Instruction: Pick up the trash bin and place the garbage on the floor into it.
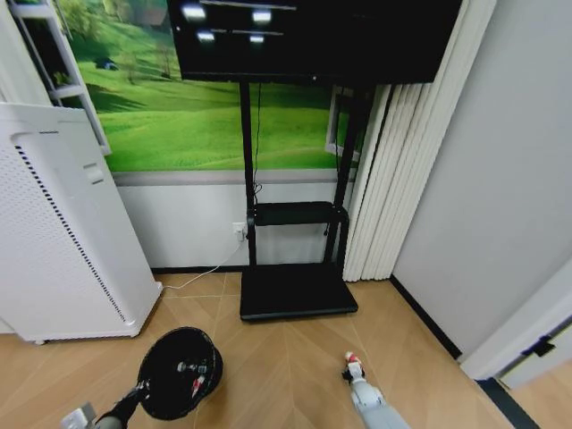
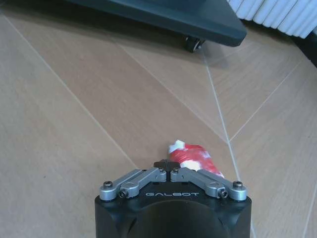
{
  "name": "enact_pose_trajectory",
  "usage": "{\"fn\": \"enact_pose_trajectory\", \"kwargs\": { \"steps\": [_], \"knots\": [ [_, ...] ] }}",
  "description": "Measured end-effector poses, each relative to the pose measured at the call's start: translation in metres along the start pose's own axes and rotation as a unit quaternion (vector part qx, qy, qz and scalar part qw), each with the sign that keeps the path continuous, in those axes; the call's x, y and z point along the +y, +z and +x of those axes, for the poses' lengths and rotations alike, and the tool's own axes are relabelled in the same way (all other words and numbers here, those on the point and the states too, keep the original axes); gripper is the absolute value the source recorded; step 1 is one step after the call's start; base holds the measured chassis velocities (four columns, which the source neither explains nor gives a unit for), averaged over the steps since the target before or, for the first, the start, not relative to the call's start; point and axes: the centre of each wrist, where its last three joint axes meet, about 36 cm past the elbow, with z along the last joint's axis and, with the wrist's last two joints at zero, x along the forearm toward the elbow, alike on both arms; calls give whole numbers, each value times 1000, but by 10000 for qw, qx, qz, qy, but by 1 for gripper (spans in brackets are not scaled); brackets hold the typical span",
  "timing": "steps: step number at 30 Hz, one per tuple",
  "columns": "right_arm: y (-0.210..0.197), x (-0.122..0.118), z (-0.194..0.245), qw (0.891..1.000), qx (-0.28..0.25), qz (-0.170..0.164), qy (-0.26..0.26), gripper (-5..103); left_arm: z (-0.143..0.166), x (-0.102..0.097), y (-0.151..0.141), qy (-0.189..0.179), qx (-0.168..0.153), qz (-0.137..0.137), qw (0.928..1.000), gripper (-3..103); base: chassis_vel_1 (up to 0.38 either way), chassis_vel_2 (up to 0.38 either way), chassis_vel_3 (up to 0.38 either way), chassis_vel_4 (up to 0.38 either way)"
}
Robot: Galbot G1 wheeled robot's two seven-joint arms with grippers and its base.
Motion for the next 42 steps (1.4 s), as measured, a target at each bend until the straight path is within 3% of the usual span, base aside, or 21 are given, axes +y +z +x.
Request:
{"fn": "enact_pose_trajectory", "kwargs": {
  "steps": [10, 12, 14, 17, 18, 20, 27, 28, 30, 32, 38, 42],
  "knots": [
    [-6, -9, 17, 9991, -411, -18, 124, -3, -4, -1, -4, 28, -40, -25, 10000, 3, 0, 0, 0, 0],
    [-6, -13, 20, 9984, -529, 57, 186, 1, -5, -1, -4, 27, -39, -25, 10000, 3, 0, 0, 0, 0],
    [-7, -21, 22, 9975, -647, 83, 266, 17, -6, -2, -4, 29, -33, -22, 10000, 3, 0, 0, 0, 0],
    [-5, -27, 20, 9977, -609, 84, 294, 23, -7, -4, -4, 41, -35, -20, 10000, 3, 0, 0, 0, 0],
    [-5, -29, 18, 9979, -568, 94, 297, 33, -8, -4, -4, 45, -40, -19, 10000, 3, 0, 0, 0, 0],
    [-5, -31, 16, 9982, -516, 101, 291, 33, -9, -5, -4, 49, -47, -18, 10000, 3, 0, 0, 0, 0],
    [-5, -35, 11, 9992, -321, 101, 227, 60, -11, -6, -6, 38, -65, -17, 10000, 3, 0, 0, 0, 0],
    [-5, -35, 11, 9992, -321, 101, 227, 60, -11, -6, -6, 38, -65, -17, 10000, 3, 0, 0, 0, 0],
    [-3, -34, 9, 9998, -133, 34, 170, 77, -13, -8, -5, 38, -57, -14, 10000, 3, 0, 0, 0, 0],
    [-1, -33, 8, 9999, -74, 12, 144, 77, -13, -9, -5, 38, -57, -13, 10000, 3, 0, 0, 0, 0],
    [3, -28, 4, 9998, 139, -131, 75, 99, -15, -10, -6, 41, -53, -8, 10000, 3, 0, 0, 0, 0],
    [1, -26, -1, 9996, 207, -180, 70, 100, -15, -9, -6, 37, -42, -7, 10000, 3, 0, 0, 0, 0]
  ]
}}
